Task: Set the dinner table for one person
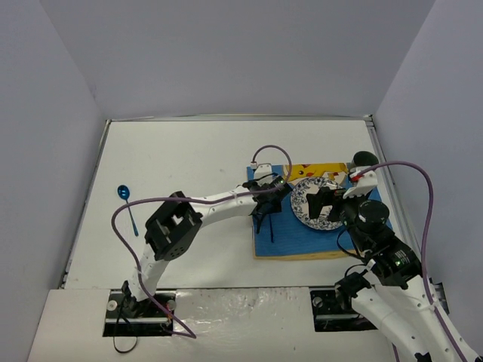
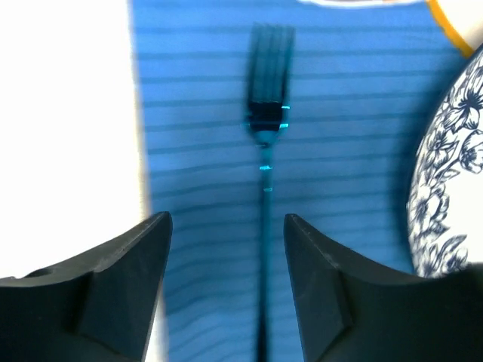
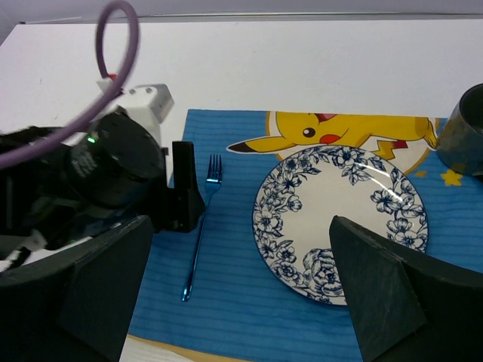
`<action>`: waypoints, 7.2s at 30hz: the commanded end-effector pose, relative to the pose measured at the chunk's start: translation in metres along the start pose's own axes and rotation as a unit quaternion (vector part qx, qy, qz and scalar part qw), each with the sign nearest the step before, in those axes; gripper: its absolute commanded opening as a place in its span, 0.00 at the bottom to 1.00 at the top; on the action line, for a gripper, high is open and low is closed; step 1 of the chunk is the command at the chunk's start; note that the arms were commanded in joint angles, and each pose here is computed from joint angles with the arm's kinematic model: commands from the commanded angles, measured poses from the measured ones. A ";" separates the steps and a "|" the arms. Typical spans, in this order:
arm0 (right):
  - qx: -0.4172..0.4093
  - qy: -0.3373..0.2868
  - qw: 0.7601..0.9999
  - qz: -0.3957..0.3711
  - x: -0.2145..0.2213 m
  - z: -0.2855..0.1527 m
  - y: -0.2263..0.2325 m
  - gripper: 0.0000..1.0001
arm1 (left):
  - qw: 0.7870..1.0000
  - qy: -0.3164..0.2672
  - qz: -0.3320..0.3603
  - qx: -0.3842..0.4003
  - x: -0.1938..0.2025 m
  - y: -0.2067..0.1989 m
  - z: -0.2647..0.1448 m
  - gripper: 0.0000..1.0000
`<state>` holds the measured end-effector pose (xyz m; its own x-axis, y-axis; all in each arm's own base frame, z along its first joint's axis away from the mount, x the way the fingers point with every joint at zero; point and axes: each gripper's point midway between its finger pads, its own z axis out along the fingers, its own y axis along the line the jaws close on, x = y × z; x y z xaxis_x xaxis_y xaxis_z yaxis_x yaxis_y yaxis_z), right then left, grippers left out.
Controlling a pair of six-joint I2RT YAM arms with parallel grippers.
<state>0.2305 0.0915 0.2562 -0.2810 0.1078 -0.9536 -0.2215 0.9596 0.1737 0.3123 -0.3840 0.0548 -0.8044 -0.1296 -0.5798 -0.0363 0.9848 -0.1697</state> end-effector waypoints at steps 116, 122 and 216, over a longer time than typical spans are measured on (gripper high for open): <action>-0.251 0.077 0.965 0.022 0.007 0.071 0.116 1.00 | 0.923 -0.332 0.000 0.193 -0.247 0.279 -0.143 0.00; -0.236 0.088 0.968 0.011 -0.007 0.090 0.133 0.99 | 0.902 -0.372 0.018 0.219 -0.238 0.203 -0.177 0.00; 0.147 0.267 0.945 -0.117 0.085 0.122 -0.175 0.00 | 0.975 -0.158 0.114 0.110 -0.097 0.255 -0.206 0.95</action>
<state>0.3424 -0.0209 0.1121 -0.7399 -0.1505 -0.6557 -0.0449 0.9835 -0.1751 0.2581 -0.0992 0.2175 -0.6062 0.0101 -0.7952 0.2515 0.9510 -0.1796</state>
